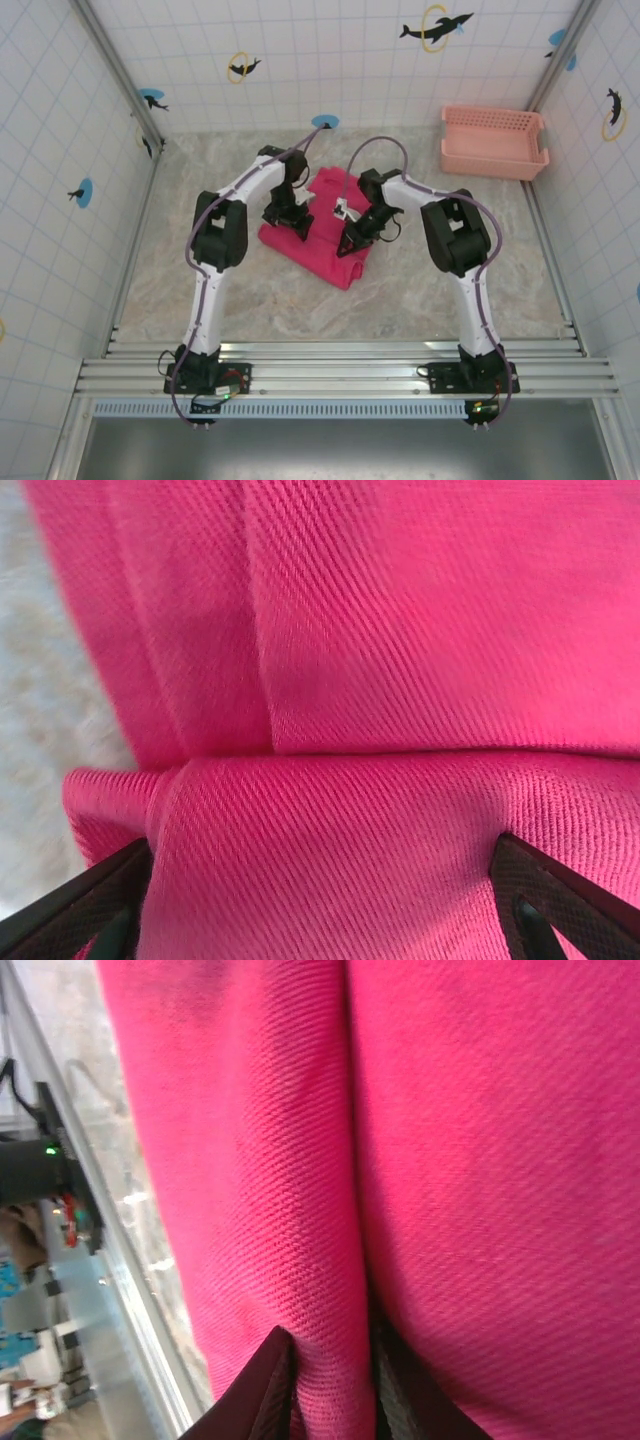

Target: Roll up the long pants

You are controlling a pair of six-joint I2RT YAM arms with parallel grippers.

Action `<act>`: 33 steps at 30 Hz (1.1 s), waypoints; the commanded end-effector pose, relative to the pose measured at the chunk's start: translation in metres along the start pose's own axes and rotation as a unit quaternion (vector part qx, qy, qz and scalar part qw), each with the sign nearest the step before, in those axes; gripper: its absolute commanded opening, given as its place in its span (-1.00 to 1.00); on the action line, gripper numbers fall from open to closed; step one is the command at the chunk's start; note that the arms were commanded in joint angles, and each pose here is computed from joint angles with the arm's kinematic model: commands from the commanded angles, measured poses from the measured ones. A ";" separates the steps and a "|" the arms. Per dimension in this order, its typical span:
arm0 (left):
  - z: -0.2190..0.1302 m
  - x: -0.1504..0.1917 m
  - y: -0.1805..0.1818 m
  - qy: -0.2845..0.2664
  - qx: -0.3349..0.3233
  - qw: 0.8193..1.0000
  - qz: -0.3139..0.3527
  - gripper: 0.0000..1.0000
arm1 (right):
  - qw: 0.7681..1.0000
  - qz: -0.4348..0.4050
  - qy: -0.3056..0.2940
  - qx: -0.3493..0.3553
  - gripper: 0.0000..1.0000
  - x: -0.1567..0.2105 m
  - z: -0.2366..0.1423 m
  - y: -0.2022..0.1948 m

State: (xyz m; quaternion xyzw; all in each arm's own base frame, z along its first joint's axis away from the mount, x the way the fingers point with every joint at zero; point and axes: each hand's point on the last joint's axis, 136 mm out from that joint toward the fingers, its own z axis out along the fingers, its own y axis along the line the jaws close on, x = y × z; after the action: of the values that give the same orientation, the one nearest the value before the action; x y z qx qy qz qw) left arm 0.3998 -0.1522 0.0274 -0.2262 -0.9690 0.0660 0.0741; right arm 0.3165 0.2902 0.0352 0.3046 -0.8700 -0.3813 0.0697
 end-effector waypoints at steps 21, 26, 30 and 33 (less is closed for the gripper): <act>0.021 0.011 0.005 0.050 -0.012 0.999 0.009 0.74 | 0.827 -0.359 0.038 0.431 0.02 0.045 0.015 0.086; 0.017 0.013 0.006 0.056 -0.015 0.998 0.015 0.75 | 0.816 -0.363 0.052 0.446 0.04 0.035 0.044 0.063; 0.018 0.016 0.007 0.061 -0.015 0.998 0.017 0.75 | 0.791 -0.373 0.075 0.479 0.09 0.029 0.057 0.042; 0.019 0.019 0.007 0.065 -0.014 0.998 0.021 0.75 | 0.773 -0.370 0.094 0.507 0.09 0.025 0.061 0.024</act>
State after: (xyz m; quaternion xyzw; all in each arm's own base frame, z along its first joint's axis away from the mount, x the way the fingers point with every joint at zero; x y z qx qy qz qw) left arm 0.3994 -0.1530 0.0285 -0.2301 -0.9674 0.0664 0.0828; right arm 0.2453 0.3274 0.0231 0.6297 -0.7545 0.1024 -0.1539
